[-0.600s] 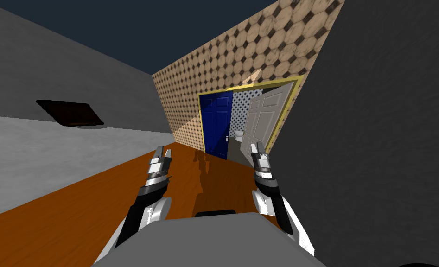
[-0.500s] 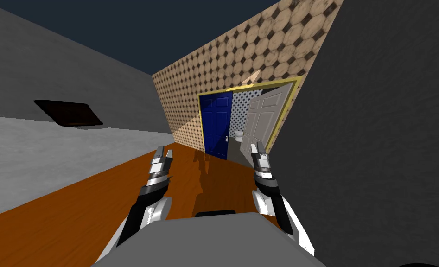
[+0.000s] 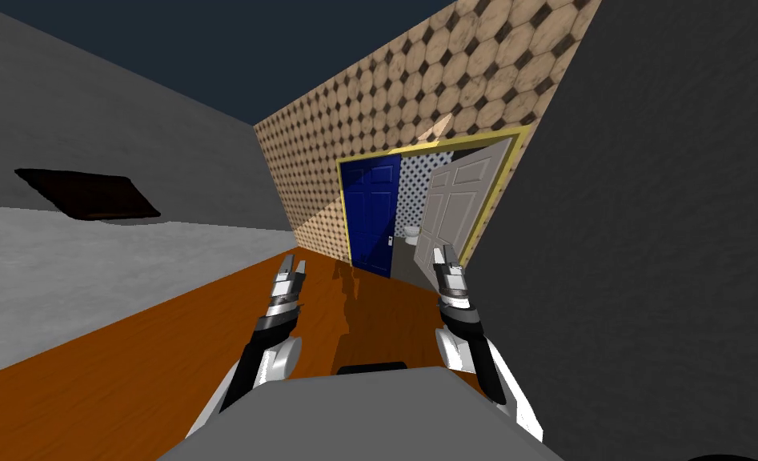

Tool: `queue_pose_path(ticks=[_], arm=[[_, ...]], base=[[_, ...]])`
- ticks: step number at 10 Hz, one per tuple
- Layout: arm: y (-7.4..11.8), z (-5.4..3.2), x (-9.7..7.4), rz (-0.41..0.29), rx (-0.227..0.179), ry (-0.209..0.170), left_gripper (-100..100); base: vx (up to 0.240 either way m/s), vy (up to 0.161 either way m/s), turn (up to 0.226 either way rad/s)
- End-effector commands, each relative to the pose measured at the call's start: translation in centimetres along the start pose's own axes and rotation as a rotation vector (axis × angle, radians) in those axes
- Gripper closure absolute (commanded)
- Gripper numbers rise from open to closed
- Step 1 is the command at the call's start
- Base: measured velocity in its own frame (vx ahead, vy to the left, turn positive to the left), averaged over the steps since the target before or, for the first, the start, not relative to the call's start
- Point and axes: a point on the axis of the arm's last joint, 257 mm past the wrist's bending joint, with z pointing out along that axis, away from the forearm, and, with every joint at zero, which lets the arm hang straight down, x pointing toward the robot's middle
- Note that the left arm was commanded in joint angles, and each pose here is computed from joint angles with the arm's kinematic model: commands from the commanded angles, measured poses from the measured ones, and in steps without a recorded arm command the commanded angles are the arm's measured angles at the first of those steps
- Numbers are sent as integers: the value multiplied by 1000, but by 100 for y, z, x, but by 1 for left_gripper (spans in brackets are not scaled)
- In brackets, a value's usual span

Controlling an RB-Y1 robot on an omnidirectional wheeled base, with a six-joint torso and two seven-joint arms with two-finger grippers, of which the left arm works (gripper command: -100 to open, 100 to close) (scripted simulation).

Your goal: Push the door open

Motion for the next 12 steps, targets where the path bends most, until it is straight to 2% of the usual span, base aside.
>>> queue_pose_path(ticks=[1, 12], arm=[[94, -11, 56, -10, -10, 13, -100], [804, -137, 464, -76, -105, 101, -100]], base=[[115, -41, -24], [102, -36, -27]])
